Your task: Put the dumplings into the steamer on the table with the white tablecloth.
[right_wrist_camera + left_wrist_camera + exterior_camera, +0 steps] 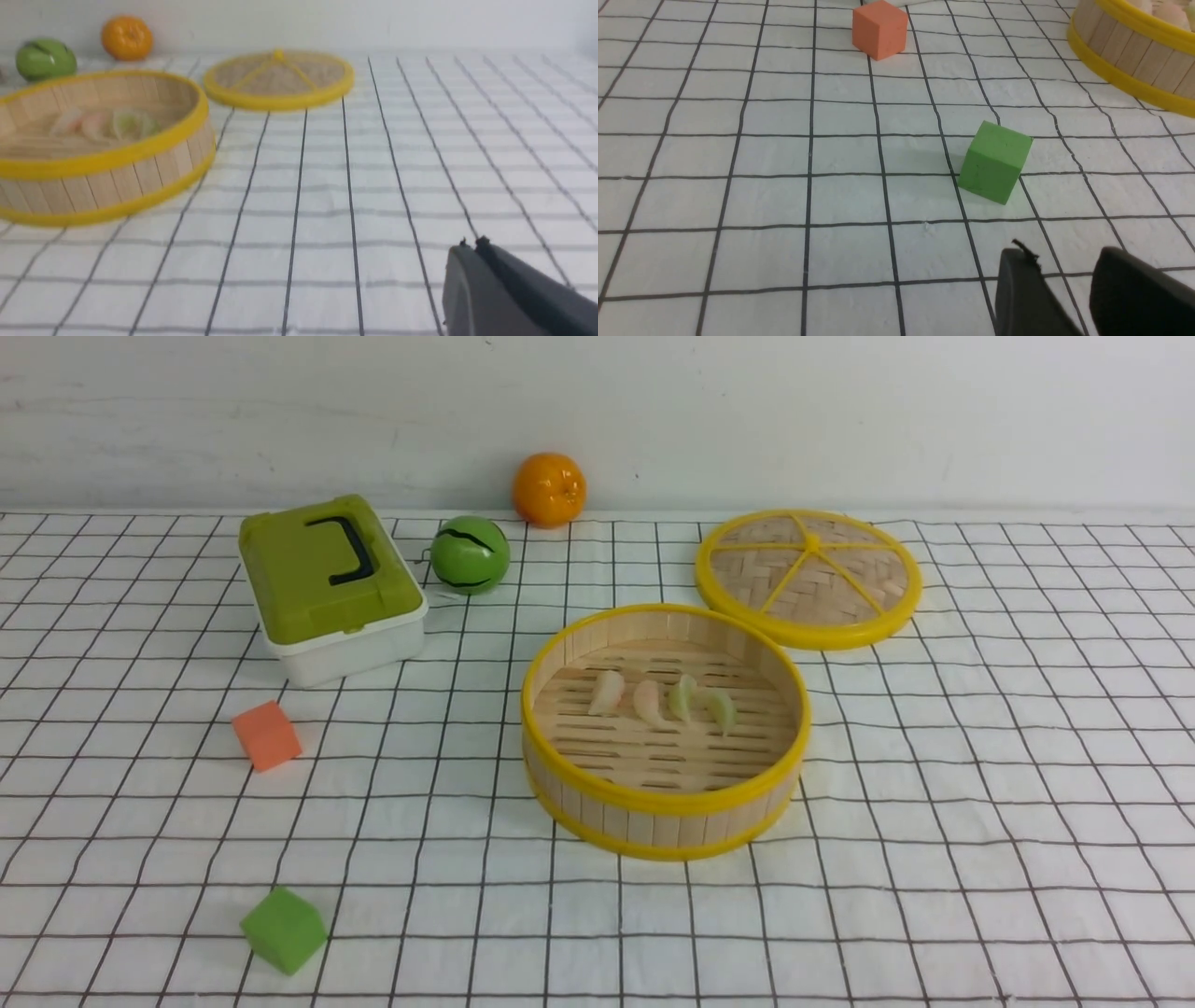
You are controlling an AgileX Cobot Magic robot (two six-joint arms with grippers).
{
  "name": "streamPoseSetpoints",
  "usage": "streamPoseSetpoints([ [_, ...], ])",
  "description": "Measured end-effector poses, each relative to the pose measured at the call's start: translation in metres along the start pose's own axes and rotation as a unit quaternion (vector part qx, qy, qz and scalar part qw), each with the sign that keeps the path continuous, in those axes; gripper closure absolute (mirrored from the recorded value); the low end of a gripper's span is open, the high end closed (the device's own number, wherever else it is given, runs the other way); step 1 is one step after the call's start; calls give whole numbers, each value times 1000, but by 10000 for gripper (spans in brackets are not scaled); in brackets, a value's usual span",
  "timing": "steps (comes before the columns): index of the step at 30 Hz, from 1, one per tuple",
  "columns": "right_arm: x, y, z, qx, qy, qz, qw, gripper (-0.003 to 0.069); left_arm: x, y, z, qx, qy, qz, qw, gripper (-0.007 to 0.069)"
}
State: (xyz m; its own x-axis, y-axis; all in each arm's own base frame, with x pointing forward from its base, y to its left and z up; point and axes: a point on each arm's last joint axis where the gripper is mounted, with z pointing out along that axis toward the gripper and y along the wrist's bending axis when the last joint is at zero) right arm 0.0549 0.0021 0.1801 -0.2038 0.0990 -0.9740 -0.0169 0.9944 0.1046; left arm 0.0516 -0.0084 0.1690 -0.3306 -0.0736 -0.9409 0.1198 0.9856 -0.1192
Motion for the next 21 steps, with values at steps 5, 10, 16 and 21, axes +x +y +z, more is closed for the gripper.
streamPoseSetpoints([
  [5, 7, -1, -1, 5, 44, 4, 999, 663, 0, 0, 0, 0, 0, 0, 1000, 403],
  [10, 7, -1, -1, 5, 49, 7, 999, 662, 0, 0, 0, 0, 0, 0, 1000, 396],
  [16, 8, -1, -1, 5, 50, 7, 999, 657, 0, 0, 0, 0, 0, 0, 1000, 391],
  [21, 8, 0, -1, 5, 51, 8, 999, 654, 0, 0, 0, 0, 0, 0, 1000, 390],
])
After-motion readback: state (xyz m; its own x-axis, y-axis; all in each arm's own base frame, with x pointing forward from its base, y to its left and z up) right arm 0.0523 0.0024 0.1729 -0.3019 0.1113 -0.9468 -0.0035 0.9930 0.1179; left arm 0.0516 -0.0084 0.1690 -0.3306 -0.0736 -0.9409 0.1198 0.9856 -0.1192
